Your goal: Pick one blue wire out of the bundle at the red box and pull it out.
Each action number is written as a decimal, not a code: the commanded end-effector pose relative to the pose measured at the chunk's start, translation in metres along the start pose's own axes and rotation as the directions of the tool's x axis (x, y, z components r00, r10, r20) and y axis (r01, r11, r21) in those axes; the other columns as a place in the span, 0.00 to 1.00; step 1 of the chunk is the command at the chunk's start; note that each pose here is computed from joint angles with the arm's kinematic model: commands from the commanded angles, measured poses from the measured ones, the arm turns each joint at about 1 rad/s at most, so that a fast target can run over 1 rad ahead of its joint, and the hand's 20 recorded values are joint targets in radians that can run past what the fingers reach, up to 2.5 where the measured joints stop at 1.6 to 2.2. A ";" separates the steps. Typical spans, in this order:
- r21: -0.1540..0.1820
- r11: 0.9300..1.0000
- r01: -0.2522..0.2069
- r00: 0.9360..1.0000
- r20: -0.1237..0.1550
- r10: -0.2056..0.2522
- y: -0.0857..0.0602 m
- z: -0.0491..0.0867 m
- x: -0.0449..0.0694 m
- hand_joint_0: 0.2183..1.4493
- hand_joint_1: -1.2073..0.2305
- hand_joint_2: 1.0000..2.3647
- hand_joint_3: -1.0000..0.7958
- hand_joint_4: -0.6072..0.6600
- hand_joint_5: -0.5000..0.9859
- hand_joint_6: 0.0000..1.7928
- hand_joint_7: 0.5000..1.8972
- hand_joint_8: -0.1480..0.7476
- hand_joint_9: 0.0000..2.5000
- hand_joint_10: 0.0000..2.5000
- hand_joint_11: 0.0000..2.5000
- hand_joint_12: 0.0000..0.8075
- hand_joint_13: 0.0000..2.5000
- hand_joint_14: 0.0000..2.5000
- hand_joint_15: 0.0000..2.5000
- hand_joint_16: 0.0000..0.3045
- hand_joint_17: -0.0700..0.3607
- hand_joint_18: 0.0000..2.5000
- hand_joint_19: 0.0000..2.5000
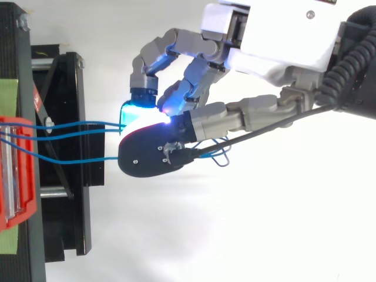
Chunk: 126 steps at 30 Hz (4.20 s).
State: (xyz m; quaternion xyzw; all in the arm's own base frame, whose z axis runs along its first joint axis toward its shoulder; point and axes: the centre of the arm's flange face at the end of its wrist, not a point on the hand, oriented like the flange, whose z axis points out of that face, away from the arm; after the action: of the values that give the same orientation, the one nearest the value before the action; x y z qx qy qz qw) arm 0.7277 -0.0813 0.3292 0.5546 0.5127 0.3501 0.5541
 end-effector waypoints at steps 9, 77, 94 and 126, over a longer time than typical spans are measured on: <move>-0.004 1.000 -0.002 1.000 0.003 0.002 0.003 -0.001 -0.001 0.30 0.35 0.01 0.41 0.77 0.24 0.48 0.37 0.68 0.46 0.00 0.31 0.57 0.38 0.01 0.19 0.19 0.46 0.40 0.24; -0.009 1.000 -0.004 1.000 0.002 0.004 0.007 -0.002 -0.003 0.32 0.31 0.01 0.48 0.64 0.23 0.52 0.33 0.66 0.42 0.00 0.31 0.57 0.36 0.00 0.19 0.20 0.48 0.39 0.23; -0.009 1.000 -0.004 1.000 0.002 0.004 0.007 -0.002 -0.003 0.35 0.21 0.01 0.44 0.68 0.20 0.54 0.28 0.59 0.33 0.00 0.31 0.53 0.32 0.01 0.19 0.17 0.43 0.34 0.23; -0.007 1.000 -0.004 1.000 0.003 0.004 0.007 -0.002 -0.004 0.33 0.26 0.01 0.35 0.67 0.22 0.52 0.31 0.59 0.34 0.00 0.30 0.52 0.31 0.01 0.19 0.17 0.44 0.34 0.23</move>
State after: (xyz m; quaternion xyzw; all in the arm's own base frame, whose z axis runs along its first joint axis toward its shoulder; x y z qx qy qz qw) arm 0.7263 -0.0839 0.3371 0.5541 0.5098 0.3520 0.5561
